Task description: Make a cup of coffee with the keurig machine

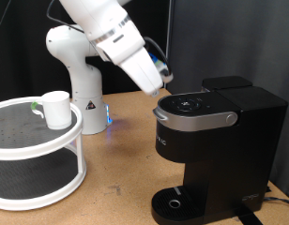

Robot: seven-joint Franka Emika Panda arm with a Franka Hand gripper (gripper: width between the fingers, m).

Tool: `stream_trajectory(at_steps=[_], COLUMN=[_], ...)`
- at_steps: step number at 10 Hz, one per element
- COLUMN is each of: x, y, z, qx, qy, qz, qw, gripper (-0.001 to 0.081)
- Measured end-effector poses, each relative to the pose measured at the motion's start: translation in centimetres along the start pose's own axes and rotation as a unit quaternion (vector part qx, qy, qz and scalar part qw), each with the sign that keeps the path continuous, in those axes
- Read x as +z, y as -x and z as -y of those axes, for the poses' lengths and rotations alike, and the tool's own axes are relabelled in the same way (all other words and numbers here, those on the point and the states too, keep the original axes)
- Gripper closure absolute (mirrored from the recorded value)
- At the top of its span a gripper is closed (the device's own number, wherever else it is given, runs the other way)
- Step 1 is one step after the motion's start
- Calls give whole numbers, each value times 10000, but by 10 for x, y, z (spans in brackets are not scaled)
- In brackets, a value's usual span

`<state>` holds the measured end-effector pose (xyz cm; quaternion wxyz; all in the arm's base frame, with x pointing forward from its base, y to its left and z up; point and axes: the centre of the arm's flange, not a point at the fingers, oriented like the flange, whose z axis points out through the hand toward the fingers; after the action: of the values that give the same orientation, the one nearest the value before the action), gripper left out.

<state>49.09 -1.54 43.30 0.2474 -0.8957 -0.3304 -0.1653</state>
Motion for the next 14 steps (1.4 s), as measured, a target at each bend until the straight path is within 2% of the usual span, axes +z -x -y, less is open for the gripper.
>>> stream_trajectory(at_steps=[2,3,5,7,9,10,12,13,14], x=[-19,-18,-15,-23,-36,-43,-56,-55,-53], y=[-4,-3,2,21,44,56,74,74,77], z=[8,7,3,8,15,16,20,20,23], qx=[-32,-2,169,154,128,129,194,195,226], qy=[-262,-207,213,157,-229,-329,-372,-377,-614], qz=[-88,-90,-571,-972,-847,-772,-863,-851,-788], qw=[9996,9997,9980,9950,9961,9964,9954,9955,9947], gripper=[806,806,806,806,806,806,806,806,806])
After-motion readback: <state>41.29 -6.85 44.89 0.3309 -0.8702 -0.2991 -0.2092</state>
